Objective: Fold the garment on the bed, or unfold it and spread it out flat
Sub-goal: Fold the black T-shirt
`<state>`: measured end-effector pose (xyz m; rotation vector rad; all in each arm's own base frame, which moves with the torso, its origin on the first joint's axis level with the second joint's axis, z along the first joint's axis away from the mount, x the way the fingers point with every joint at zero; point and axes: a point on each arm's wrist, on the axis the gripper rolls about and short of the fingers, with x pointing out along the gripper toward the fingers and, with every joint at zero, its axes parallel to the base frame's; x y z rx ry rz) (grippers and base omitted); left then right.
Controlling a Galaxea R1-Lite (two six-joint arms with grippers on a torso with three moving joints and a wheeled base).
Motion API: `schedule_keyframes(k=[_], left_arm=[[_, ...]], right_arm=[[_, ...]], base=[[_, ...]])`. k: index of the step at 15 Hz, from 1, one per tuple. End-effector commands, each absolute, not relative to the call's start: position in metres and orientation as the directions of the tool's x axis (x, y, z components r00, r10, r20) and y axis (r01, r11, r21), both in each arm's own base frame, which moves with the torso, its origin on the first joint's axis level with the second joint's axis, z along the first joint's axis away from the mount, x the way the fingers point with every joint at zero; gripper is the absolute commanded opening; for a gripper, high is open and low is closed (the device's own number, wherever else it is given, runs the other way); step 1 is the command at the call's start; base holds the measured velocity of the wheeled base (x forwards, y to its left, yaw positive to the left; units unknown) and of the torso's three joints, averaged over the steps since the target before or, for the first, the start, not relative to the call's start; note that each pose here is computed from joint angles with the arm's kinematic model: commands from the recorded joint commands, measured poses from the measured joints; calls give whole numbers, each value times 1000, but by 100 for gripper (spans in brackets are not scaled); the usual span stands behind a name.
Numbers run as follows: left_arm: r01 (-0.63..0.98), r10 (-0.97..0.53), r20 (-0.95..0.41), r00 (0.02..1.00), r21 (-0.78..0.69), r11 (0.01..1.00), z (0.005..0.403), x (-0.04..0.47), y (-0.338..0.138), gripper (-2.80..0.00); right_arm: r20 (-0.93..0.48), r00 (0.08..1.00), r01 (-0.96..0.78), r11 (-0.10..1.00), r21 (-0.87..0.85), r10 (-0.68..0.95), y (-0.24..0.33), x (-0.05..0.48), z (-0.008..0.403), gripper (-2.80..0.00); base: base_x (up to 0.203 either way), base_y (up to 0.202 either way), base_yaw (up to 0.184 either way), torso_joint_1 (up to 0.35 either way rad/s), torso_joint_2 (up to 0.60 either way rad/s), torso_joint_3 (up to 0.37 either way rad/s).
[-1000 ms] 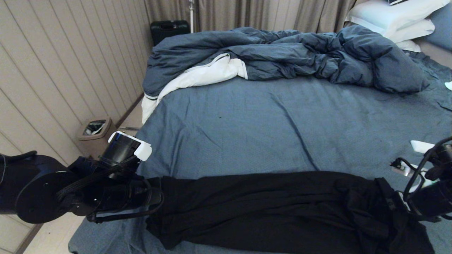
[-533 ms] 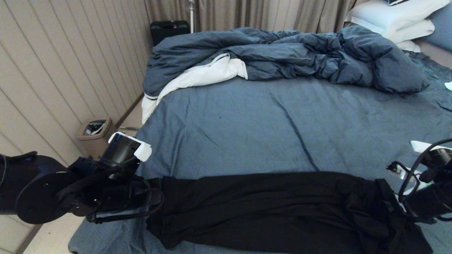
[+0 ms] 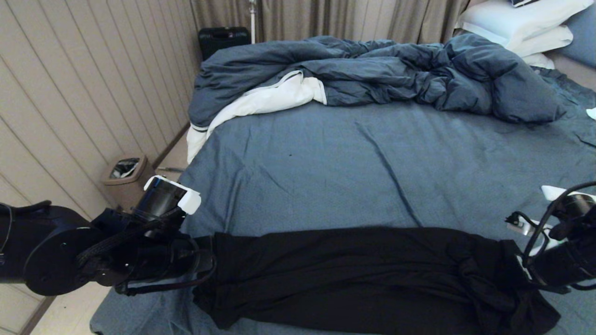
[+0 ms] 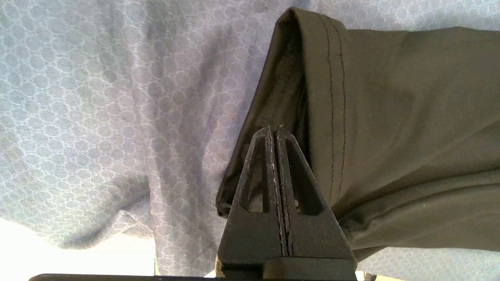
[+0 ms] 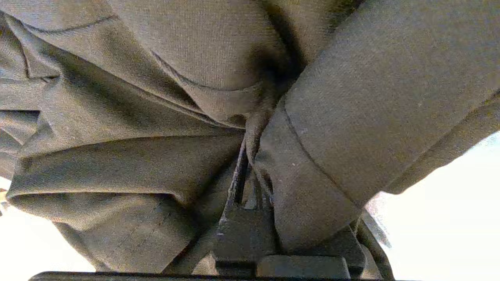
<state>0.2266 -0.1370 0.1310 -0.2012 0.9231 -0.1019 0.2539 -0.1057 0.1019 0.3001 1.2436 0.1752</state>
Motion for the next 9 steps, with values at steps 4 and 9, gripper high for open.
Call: schedule_keyframes(k=[4, 9], left_arm=[[-4, -170, -784, 597, -214, 977, 129, 228, -138, -280], [-1, -176, -775, 607, -222, 975, 128, 227, -137, -280]], right_arm=[[-896, 346, 29, 951, 307, 278, -109, 255, 111, -280], [-873, 448, 79, 964, 254, 193, -134, 248, 137, -280]], base=[[0, 0, 0, 0, 0, 0], [0, 0, 0, 0, 0, 0]])
